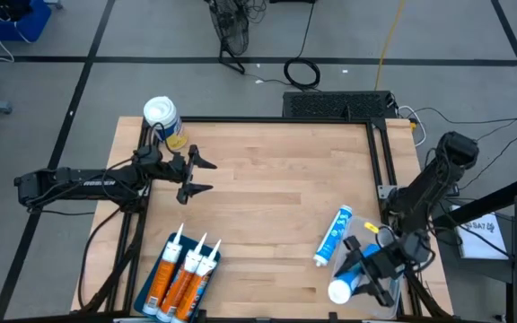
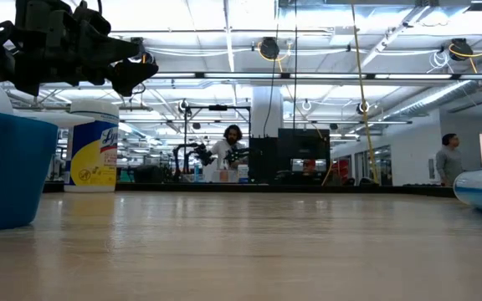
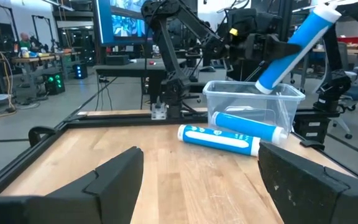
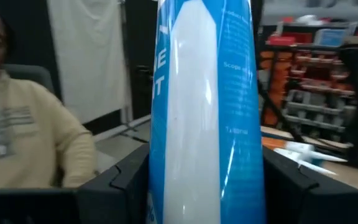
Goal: Pick & place silicon tubes, Sealant and Lysol wipes
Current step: Put the left blue sealant into the transparent bin
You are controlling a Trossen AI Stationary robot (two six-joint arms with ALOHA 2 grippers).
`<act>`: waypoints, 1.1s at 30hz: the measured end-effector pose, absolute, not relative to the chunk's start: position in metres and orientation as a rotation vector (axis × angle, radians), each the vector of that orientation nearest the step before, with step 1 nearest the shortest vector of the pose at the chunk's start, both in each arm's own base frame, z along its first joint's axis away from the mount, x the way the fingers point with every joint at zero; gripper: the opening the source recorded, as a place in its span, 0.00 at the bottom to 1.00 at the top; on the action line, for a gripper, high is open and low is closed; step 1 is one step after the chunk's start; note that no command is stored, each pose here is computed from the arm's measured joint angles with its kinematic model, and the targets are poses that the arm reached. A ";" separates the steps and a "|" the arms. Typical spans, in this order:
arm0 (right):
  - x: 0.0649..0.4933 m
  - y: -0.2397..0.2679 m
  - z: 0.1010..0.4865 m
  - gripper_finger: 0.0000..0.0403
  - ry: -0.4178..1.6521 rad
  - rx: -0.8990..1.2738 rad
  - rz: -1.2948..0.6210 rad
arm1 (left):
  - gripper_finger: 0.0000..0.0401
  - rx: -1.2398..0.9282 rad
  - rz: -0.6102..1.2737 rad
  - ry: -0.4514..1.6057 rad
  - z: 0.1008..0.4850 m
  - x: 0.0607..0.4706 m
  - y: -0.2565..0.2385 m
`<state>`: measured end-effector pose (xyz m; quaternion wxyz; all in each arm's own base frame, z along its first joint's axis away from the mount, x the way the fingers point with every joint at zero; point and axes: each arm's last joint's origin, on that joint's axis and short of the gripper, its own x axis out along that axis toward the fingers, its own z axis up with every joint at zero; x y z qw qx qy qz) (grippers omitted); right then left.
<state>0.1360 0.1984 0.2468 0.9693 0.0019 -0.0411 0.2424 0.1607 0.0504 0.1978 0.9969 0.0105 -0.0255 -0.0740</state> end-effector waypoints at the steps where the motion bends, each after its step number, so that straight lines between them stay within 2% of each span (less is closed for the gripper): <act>1: 0.134 0.199 0.247 0.51 -0.085 0.000 0.468 | 0.77 0.021 -0.148 -0.051 0.198 0.161 0.050; 8: 0.118 0.194 0.261 0.51 -0.033 -0.034 0.333 | 0.77 0.021 -0.148 -0.051 0.198 0.161 0.050; 15: 0.106 0.196 0.279 0.51 0.038 -0.015 0.360 | 0.77 0.021 -0.148 -0.051 0.198 0.161 0.050; 33: 0.084 0.218 0.219 0.51 0.249 0.009 0.389 | 0.77 0.021 -0.148 -0.050 0.198 0.161 0.050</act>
